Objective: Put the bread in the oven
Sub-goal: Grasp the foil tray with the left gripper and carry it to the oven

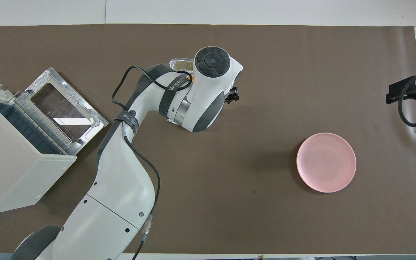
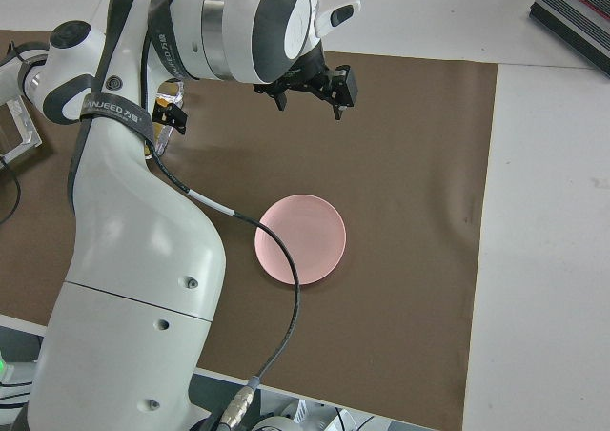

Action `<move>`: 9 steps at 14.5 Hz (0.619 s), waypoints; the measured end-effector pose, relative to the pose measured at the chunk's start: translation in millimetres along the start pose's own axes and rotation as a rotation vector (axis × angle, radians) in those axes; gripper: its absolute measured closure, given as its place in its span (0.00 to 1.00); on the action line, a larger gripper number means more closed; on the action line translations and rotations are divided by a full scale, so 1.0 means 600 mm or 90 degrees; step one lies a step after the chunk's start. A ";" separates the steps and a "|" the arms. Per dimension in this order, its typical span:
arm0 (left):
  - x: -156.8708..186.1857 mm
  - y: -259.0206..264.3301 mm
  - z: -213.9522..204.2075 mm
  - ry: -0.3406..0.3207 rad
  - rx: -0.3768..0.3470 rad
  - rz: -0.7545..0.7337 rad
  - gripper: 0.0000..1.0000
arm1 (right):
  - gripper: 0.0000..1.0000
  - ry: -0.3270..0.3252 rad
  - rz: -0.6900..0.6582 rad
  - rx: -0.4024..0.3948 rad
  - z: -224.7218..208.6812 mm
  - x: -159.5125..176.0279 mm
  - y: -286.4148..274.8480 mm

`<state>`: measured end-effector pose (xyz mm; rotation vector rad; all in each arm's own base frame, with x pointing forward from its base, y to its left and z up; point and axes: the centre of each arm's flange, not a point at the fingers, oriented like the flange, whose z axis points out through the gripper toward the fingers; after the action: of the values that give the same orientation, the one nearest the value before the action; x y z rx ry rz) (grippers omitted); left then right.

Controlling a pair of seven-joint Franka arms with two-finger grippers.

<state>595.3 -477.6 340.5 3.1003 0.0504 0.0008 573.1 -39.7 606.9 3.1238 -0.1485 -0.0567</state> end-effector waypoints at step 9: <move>-0.002 -0.006 0.016 -0.008 0.009 -0.039 0.50 | 0.00 0.007 -0.001 -0.001 -0.011 -0.006 -0.002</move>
<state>594.1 -474.2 331.0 3.1113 0.1451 -0.0216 569.7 -38.0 613.5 3.1225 -0.1457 -0.0393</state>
